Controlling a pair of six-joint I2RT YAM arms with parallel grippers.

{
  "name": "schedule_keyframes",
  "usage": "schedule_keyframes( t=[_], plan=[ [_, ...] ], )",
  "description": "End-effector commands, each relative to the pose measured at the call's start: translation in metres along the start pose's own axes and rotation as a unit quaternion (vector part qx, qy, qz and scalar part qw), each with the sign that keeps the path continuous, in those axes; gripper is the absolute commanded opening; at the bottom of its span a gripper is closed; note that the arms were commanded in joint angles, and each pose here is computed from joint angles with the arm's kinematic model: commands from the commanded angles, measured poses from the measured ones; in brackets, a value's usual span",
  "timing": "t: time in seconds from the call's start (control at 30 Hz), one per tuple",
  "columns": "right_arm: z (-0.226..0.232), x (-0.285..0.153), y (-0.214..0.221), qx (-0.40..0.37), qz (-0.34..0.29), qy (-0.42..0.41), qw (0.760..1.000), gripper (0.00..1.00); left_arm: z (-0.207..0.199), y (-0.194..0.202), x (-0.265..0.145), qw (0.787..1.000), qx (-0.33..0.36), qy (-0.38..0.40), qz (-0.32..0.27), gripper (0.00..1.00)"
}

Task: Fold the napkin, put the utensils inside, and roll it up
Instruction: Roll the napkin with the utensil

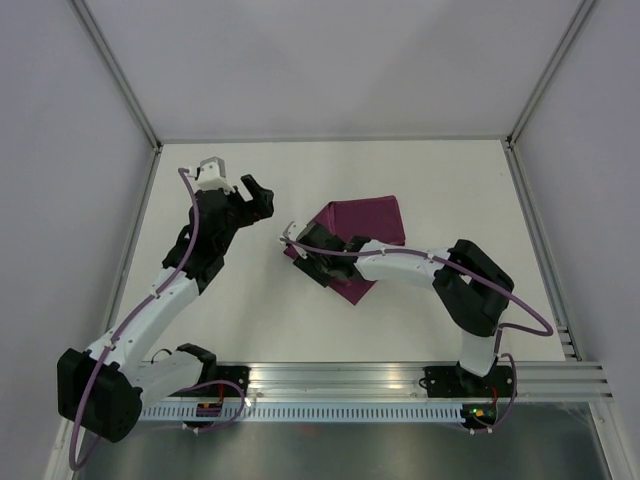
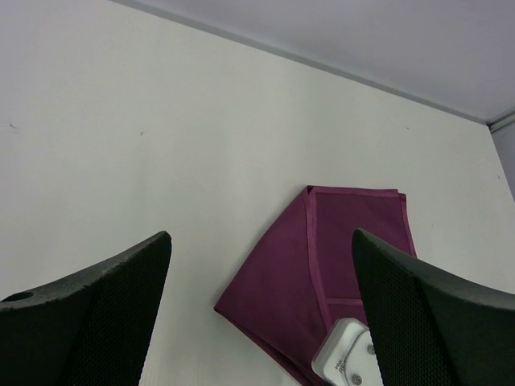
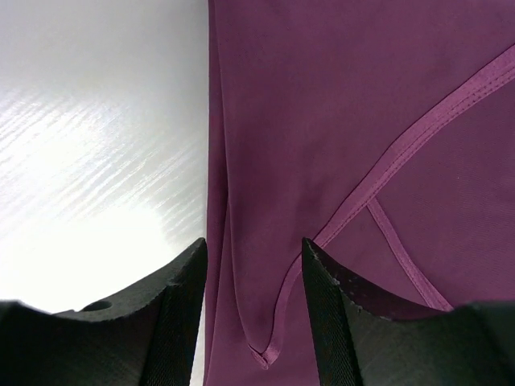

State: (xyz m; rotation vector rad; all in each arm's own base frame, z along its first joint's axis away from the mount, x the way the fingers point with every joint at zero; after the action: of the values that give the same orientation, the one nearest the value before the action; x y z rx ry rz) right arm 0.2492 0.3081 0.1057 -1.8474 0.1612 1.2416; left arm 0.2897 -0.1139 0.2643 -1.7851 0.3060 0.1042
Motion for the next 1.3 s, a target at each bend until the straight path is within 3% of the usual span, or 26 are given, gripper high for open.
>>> schedule_keyframes(
  t=[0.0, 0.27, 0.77, 1.0, 1.27],
  plan=[
    [-0.003, 0.004, -0.001, 0.004, -0.010, 0.032, 0.999, 0.57, 0.002, -0.013, -0.005, 1.000, 0.016, 0.001, -0.006, 0.97],
    [0.005, 0.010, 0.007, -0.002, -0.002, 0.019, 1.000, 0.60, 0.001, -0.011, 0.000, 1.000, 0.019, 0.012, 0.004, 0.96],
    [0.014, 0.020, 0.021, -0.013, 0.018, -0.001, 1.000, 0.57, 0.000, -0.005, 0.010, 0.999, 0.023, 0.024, 0.018, 0.95],
    [0.014, 0.024, 0.033, -0.031, 0.032, -0.011, 0.999, 0.46, 0.002, -0.005, 0.013, 0.999, 0.026, 0.027, 0.020, 0.95],
    [0.009, 0.025, 0.049, -0.052, 0.057, -0.045, 0.996, 0.43, 0.001, -0.005, 0.018, 0.999, 0.031, 0.031, 0.024, 0.93]
  ],
)
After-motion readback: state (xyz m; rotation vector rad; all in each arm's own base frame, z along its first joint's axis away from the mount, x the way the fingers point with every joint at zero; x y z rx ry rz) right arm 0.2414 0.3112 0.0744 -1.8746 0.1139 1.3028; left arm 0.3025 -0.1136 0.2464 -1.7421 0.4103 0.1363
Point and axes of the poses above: each gripper's point midway between its finger pads, its own x axis out along the fingers, its own z axis along the line the jaws close on, y = z × x, the point moved 7 cm from there along -x, back along the fingers, and after that the axes turned 11 degrees about x, right-handed, at the moved point
